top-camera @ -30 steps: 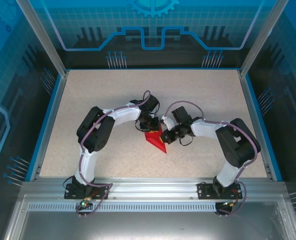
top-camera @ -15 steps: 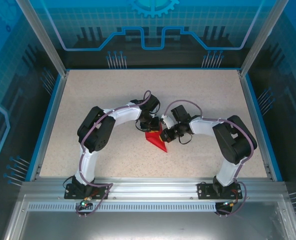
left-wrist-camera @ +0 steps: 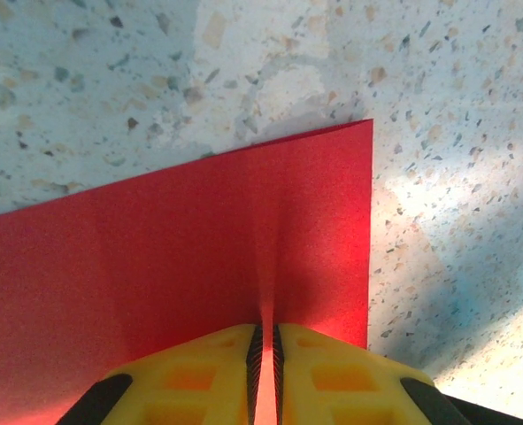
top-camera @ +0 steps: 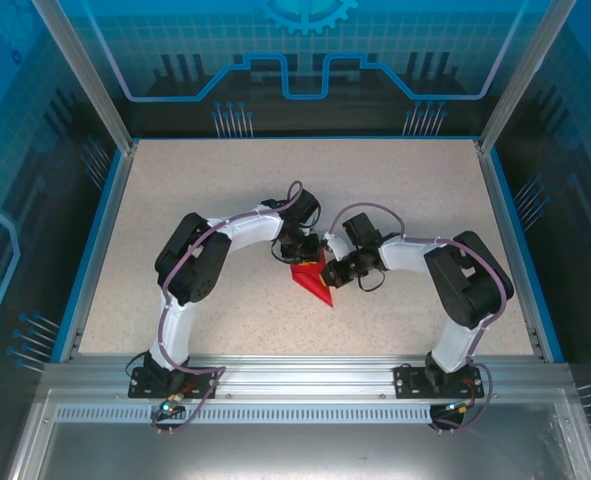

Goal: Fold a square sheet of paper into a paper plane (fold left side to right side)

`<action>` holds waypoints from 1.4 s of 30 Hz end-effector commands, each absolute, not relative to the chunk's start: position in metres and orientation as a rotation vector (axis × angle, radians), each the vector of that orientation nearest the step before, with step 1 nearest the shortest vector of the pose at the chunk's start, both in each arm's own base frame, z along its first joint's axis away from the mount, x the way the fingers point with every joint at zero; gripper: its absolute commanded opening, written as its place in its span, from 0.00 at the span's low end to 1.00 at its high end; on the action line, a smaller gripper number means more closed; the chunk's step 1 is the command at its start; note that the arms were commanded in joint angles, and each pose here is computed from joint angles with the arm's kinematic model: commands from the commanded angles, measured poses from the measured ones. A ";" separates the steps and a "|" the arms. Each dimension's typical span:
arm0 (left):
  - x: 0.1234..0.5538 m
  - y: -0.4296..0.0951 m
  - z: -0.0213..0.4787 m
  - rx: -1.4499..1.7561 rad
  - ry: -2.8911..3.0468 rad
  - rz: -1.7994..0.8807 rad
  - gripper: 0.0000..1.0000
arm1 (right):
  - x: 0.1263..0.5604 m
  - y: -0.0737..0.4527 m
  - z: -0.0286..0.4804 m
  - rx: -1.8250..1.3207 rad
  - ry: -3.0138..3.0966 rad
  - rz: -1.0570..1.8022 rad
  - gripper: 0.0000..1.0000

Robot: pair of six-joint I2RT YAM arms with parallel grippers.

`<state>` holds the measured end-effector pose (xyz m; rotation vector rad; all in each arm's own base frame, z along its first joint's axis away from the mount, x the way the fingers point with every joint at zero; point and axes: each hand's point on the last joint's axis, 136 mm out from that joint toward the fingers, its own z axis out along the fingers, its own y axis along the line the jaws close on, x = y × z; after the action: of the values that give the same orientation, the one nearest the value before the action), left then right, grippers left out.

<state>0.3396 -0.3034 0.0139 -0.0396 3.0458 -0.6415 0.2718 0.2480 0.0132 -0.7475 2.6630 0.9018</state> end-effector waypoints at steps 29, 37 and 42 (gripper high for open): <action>0.322 -0.299 -0.011 -0.011 3.131 -0.558 0.17 | 0.275 0.235 0.011 -0.686 2.714 0.878 0.00; 0.323 -0.301 -0.009 -0.011 3.123 -0.572 0.18 | 0.264 0.235 -0.005 -0.695 2.787 0.875 0.00; 0.323 -0.302 -0.008 -0.007 3.123 -0.573 0.18 | 0.263 0.238 -0.003 -0.701 2.780 0.883 0.00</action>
<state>0.3396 -0.3037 0.0138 -0.0389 3.0455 -0.6418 0.2733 0.2427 0.0120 -0.7171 2.6985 0.8982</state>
